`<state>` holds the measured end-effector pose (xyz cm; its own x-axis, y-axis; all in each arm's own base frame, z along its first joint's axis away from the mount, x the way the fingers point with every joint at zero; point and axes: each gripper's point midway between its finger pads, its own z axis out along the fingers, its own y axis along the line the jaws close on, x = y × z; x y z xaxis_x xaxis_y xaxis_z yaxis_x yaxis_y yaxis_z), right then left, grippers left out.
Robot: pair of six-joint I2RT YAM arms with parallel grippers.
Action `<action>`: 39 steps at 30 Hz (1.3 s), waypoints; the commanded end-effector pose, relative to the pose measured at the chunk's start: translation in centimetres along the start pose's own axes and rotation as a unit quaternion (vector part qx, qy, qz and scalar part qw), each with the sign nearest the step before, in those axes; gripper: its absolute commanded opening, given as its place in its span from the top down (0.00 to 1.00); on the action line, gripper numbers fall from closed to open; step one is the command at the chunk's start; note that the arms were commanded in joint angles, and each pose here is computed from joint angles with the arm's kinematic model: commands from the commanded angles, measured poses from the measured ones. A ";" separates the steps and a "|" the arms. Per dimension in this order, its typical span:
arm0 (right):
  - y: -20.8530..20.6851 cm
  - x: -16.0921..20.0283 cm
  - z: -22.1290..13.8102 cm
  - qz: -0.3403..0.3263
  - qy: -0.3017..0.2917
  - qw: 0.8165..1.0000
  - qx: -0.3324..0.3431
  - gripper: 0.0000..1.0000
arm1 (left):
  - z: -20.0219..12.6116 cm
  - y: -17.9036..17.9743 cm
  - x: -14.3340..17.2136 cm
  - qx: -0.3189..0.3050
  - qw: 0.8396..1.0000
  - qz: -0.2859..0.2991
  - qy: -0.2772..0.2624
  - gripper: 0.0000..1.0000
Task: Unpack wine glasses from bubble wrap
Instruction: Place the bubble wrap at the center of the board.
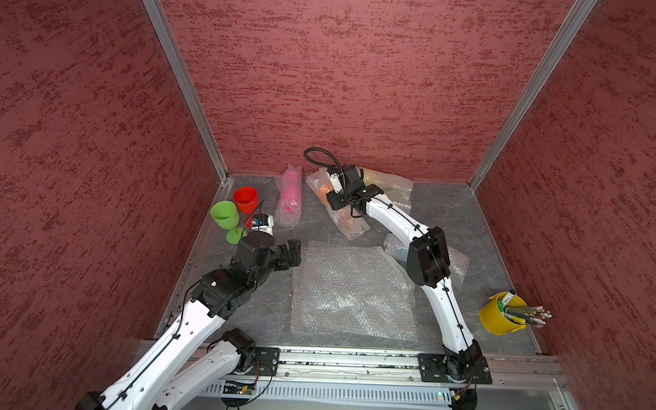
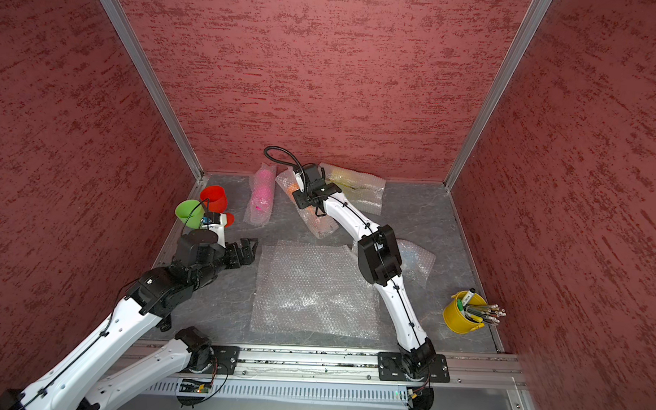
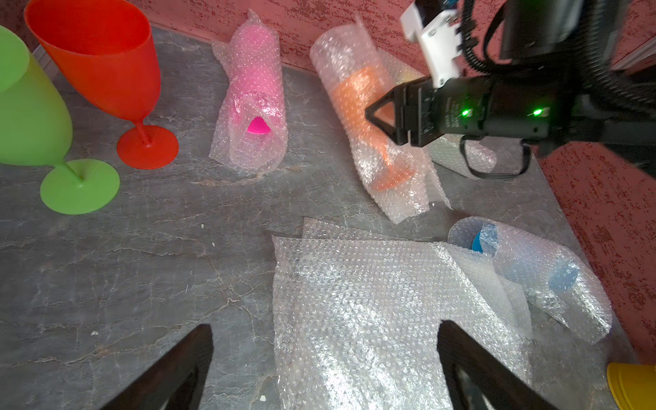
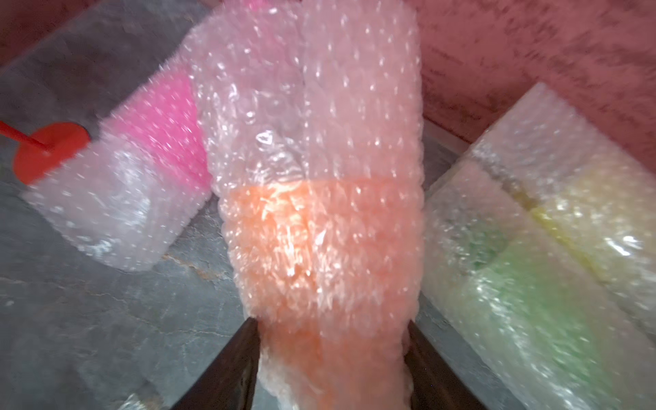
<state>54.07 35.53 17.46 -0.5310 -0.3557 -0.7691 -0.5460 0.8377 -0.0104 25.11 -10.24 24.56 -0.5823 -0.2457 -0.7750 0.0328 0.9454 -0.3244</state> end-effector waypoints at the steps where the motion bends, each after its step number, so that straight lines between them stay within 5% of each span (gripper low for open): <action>1: 0.9 -5.7 -7.3 0.015 -0.067 0.997 -0.026 0.42 | -0.1 0.4 -0.3 -0.004 1.000 0.001 -0.012 0.00; 13: 1.6 -5.5 -17.3 0.064 -0.067 0.994 -0.054 0.44 | -0.1 0.6 -0.4 -0.007 1.000 -0.003 -0.013 0.00; 21: 3.3 0.4 -23.2 0.182 -0.019 0.977 -0.105 0.47 | 0.1 0.7 -0.4 -0.008 1.000 -0.005 -0.012 0.00; 31: 6.3 15.6 -22.2 0.348 0.109 0.920 -0.146 0.55 | 0.7 0.4 -0.2 -0.001 1.000 -0.010 0.000 0.00; 35: 7.1 19.0 -19.6 0.364 0.125 0.911 -0.150 0.55 | 1.0 0.3 0.1 0.001 1.000 -0.009 0.005 0.00; 39: 6.2 19.6 -17.9 0.347 0.117 0.922 -0.122 0.53 | 1.4 0.1 0.5 0.003 1.000 -0.007 0.016 0.00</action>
<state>25.96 24.59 10.91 -0.9619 0.0773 -0.2622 -0.0806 0.8364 0.5421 25.76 -10.16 23.48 -0.6083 -0.2528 -0.7524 0.0141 0.9444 -0.3286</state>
